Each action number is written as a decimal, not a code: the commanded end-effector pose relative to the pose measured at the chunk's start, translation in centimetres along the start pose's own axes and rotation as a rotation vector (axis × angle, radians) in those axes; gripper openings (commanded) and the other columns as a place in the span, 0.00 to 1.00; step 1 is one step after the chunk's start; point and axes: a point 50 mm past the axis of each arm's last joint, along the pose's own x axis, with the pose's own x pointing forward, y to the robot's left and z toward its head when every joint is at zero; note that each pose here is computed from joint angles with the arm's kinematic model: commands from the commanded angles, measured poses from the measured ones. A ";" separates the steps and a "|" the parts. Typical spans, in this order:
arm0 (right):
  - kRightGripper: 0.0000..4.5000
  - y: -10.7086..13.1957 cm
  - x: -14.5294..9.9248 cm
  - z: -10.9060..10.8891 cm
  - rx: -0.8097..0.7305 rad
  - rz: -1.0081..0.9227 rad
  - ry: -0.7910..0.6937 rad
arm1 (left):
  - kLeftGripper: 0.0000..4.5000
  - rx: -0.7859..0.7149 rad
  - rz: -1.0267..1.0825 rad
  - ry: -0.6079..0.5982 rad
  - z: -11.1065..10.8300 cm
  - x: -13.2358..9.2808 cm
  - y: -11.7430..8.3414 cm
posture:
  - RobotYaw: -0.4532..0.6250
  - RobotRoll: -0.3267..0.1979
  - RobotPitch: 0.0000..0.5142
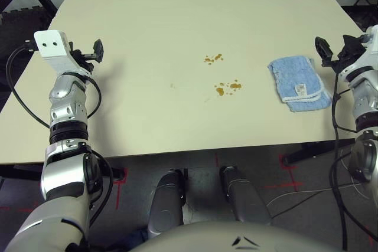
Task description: Wipe the water off the table with a rag.
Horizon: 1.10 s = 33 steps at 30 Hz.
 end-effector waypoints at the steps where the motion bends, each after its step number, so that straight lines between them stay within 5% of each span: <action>1: 0.99 0.0 0.0 -0.1 -0.003 -0.002 0.000 | 1.00 0.010 0.004 0.023 -0.5 -0.2 0.3 | 0.29 0.62 0.33; 15: 0.99 -0.8 -0.7 0.1 -0.014 -0.029 -0.013 | 1.00 -0.003 -0.174 0.052 0.0 1.1 -1.9 | 0.26 0.62 0.33; 22: 0.99 -0.6 -0.6 -0.1 -0.016 -0.027 0.005 | 1.00 0.001 -0.607 0.082 0.4 0.1 -4.7 | 0.27 0.62 0.30; 33: 0.99 -1.0 -0.4 0.1 -0.007 -0.037 0.030 | 1.00 -0.039 -1.205 0.194 1.2 -4.5 -8.0 | 0.27 0.62 0.30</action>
